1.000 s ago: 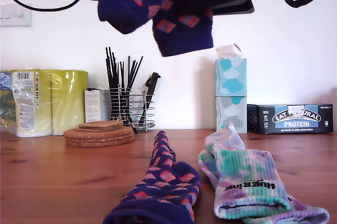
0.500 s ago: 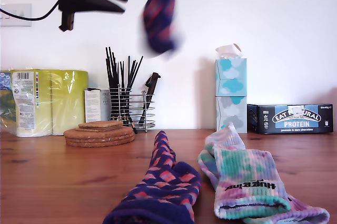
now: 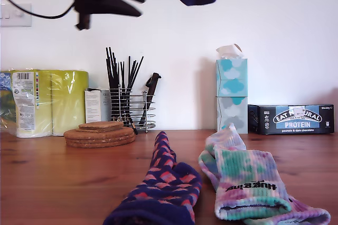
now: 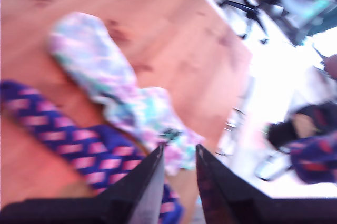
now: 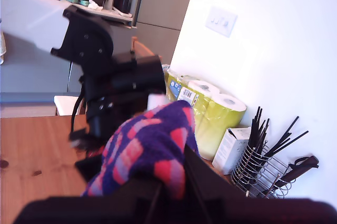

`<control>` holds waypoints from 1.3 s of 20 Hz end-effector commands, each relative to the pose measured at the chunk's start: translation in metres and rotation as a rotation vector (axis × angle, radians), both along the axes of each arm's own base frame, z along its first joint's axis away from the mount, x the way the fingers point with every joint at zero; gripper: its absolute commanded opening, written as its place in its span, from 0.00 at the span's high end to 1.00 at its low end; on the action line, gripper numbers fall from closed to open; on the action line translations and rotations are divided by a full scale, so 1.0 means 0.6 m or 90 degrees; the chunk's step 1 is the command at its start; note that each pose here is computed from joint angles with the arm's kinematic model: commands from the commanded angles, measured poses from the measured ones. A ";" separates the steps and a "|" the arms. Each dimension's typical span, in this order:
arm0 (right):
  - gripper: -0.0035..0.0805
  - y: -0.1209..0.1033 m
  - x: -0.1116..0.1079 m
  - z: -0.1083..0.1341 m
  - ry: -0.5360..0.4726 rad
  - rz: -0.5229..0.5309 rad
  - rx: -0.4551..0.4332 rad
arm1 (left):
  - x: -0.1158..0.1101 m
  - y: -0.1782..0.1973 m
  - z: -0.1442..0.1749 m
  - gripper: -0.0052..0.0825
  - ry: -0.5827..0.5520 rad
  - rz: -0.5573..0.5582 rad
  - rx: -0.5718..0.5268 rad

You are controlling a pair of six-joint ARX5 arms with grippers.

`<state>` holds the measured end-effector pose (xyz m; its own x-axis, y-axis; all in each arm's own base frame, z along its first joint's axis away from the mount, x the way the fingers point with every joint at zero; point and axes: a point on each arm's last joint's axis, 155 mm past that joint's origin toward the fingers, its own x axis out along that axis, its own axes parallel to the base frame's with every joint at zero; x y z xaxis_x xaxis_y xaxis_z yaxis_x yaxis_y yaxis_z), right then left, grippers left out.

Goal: Pair up the socks based on colour and pattern, by placing each sock on top of its pair

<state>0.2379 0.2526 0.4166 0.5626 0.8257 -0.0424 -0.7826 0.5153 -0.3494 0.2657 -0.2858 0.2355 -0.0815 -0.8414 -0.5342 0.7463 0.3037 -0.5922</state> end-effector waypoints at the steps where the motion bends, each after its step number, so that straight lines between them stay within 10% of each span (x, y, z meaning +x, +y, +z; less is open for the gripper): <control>1: 0.97 0.000 -0.005 0.028 -0.022 0.003 0.014 | -0.020 -0.016 0.009 0.75 -0.009 -0.029 -0.010; 6: 0.97 0.004 0.000 0.059 -0.036 0.003 0.026 | -0.075 -0.067 0.028 0.84 -0.033 -0.121 -0.056; 16: 0.97 0.016 -0.054 0.111 -0.042 0.045 0.035 | -0.036 -0.098 0.043 0.97 -0.138 -0.098 -0.068; 26: 0.97 0.036 0.054 -0.052 0.043 -0.054 -0.166 | -0.253 -0.092 0.186 0.97 0.151 -0.390 -0.349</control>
<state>0.2682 0.2770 0.3897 0.6109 0.7437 -0.2715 -0.7699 0.4782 -0.4226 0.1159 -0.3492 0.3335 -0.6533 -0.7568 -0.0219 0.5312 -0.4376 -0.7255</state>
